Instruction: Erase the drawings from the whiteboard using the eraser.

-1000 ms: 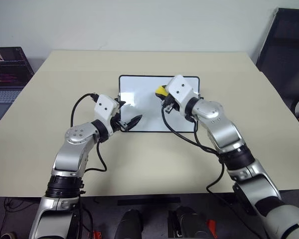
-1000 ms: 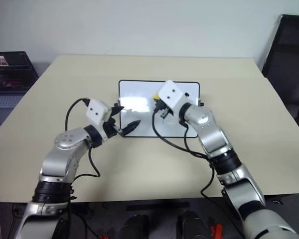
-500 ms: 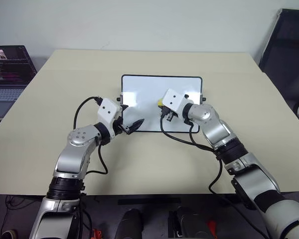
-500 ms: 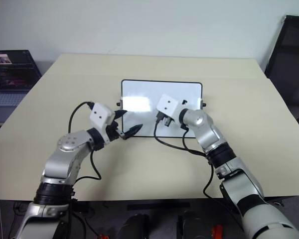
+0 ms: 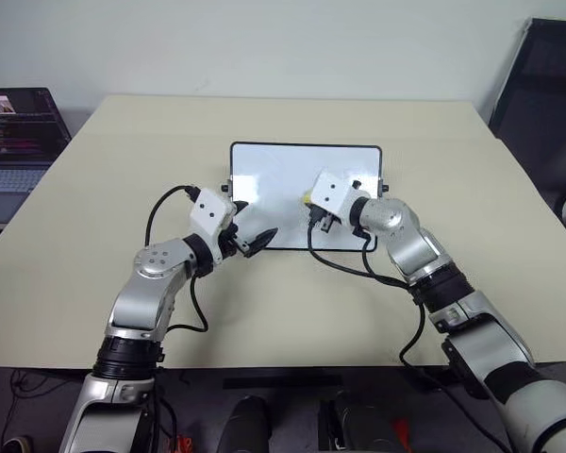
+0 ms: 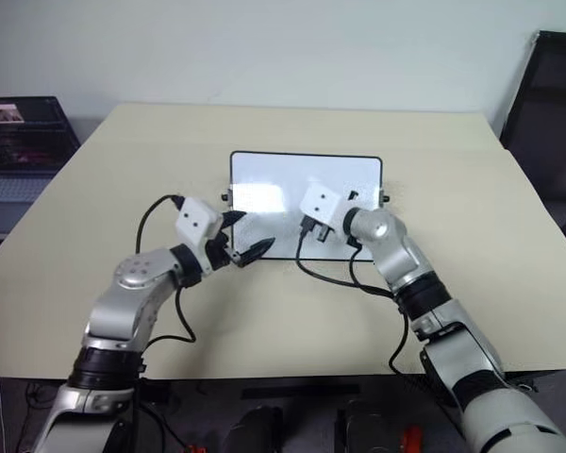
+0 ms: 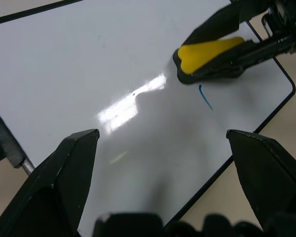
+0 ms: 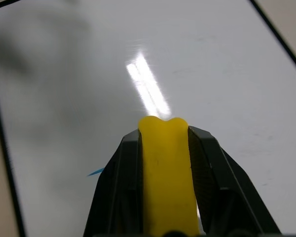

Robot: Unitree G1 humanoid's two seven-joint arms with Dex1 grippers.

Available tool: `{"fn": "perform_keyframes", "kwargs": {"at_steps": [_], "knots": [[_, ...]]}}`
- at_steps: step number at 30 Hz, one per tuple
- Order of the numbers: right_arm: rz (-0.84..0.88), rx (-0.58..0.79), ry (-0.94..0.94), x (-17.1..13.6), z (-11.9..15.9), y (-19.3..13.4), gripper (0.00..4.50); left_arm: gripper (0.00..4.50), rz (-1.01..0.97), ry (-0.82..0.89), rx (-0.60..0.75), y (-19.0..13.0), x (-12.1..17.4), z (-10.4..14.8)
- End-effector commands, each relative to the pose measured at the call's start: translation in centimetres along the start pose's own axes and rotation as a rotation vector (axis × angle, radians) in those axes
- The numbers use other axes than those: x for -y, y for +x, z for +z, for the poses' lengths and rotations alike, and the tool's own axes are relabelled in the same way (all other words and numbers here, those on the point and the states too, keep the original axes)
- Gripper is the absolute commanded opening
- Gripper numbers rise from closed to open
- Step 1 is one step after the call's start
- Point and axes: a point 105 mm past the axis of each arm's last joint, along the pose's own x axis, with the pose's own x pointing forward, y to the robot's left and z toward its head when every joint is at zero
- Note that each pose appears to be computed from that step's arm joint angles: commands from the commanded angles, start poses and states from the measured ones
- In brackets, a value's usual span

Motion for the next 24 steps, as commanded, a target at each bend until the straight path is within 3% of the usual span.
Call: {"fn": "perform_keyframes", "kwargs": {"at_steps": [1,7,17,24], "knots": [[-0.066,-0.047,-0.001,1.0,-1.0,-0.1,0.96,4.5,-0.009,0.035,0.051,0.0,0.3,1.8],[-0.213,-0.032,-0.004,4.1,-0.2,-0.2,0.96,4.5,-0.012,0.032,0.049,0.0,0.4,1.9],[0.002,-0.098,0.035,0.1,-2.2,-0.2,0.96,4.5,-0.014,0.03,0.05,-0.1,0.4,1.9],[-0.093,-0.077,0.014,1.9,-1.5,-0.3,0.96,4.5,-0.018,0.031,0.053,0.0,0.6,2.1]]}}
